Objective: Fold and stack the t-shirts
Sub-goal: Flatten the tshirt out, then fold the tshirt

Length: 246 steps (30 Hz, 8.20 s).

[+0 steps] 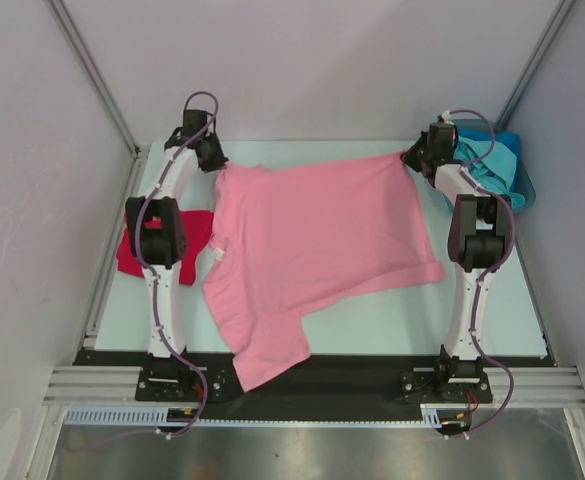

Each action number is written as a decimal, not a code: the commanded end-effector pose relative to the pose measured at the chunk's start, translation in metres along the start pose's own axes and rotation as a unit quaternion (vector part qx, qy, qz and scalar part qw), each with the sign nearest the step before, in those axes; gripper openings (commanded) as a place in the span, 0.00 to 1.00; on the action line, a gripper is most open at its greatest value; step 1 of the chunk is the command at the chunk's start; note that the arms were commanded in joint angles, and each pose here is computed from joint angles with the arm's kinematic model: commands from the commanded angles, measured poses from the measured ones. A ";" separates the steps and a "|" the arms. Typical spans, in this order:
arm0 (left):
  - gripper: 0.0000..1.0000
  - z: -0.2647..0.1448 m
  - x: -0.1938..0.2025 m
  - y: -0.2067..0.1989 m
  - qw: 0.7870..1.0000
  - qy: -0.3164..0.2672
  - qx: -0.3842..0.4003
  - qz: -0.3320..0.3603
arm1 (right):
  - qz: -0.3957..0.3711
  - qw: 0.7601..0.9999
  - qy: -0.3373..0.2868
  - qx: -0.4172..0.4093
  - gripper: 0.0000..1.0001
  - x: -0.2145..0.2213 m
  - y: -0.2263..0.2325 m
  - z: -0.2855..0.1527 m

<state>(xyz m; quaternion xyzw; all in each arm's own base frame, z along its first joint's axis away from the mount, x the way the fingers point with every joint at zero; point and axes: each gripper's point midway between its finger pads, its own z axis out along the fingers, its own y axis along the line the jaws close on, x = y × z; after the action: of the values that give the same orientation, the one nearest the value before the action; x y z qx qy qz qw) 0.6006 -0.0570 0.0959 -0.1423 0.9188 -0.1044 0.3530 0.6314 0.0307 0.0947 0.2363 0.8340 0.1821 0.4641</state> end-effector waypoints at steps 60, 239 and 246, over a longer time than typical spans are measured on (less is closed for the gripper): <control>0.52 -0.184 0.196 -0.134 0.988 -0.006 0.148 -0.035 | 0.176 0.980 -0.088 0.042 1.00 0.075 -0.016 -0.263; 0.00 -0.370 0.280 0.004 0.989 -0.071 0.060 -0.118 | 0.246 0.962 -0.037 0.111 0.00 0.119 -0.108 -0.308; 0.00 -0.362 0.255 -0.016 0.990 -0.095 0.051 -0.087 | 0.246 0.964 -0.034 0.098 0.00 0.103 -0.100 -0.300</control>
<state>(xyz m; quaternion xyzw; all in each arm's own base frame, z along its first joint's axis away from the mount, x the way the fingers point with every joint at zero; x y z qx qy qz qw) 0.1618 -0.1220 0.1912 -0.2347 0.8672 -0.1721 0.4041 0.2865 -0.0150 0.0975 0.4980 0.7581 0.1837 0.3789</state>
